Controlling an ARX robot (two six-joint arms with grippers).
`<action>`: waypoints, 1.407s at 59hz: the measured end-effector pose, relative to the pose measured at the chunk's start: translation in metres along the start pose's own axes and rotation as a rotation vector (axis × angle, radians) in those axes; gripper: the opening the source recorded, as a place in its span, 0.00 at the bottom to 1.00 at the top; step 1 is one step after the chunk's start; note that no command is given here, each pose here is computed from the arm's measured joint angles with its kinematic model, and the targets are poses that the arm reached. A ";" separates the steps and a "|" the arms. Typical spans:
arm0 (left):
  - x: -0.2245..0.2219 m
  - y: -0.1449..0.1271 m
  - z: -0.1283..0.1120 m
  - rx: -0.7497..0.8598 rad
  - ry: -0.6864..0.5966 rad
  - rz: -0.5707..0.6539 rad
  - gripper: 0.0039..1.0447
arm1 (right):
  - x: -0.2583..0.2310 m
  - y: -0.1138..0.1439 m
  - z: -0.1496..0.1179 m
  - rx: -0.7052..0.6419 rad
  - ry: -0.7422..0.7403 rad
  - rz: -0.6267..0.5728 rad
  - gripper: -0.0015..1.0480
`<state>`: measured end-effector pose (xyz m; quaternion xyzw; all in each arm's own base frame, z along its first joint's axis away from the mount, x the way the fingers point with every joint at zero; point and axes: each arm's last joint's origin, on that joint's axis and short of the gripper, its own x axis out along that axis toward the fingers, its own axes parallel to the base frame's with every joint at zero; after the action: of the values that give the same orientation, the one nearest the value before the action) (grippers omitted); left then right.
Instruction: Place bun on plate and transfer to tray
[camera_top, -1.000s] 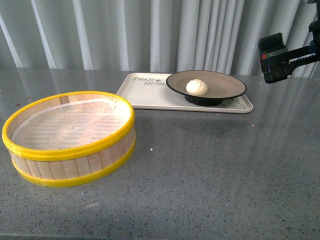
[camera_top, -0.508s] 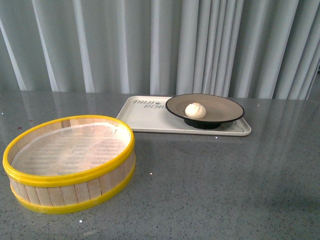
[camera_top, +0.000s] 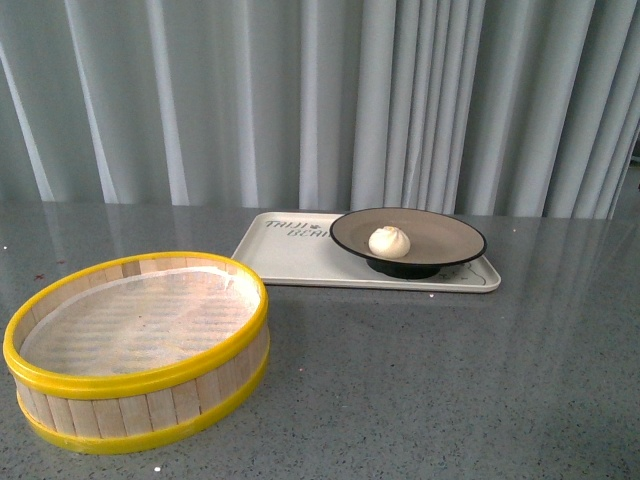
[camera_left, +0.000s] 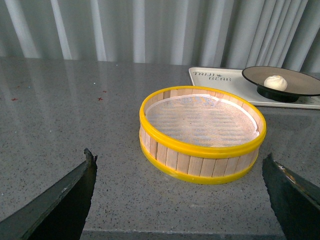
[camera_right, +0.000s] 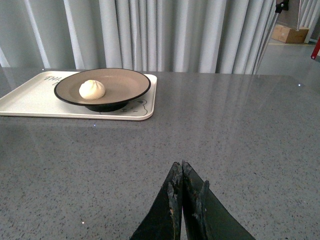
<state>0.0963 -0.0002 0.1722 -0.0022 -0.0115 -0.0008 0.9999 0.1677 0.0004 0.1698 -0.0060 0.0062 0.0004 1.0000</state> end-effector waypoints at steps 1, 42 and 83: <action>0.000 0.000 0.000 0.000 0.000 0.000 0.94 | -0.002 0.000 -0.001 0.000 -0.013 0.000 0.02; 0.000 0.000 0.000 0.000 0.000 0.000 0.94 | -0.042 0.000 -0.003 0.001 -0.015 0.000 0.02; 0.000 0.000 0.000 0.000 0.000 0.000 0.94 | -0.058 0.000 -0.002 0.001 -0.021 0.000 0.02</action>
<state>0.0963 -0.0002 0.1722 -0.0022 -0.0115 -0.0010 0.9999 0.1096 0.0002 0.1681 -0.0056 -0.0041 0.0004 1.0000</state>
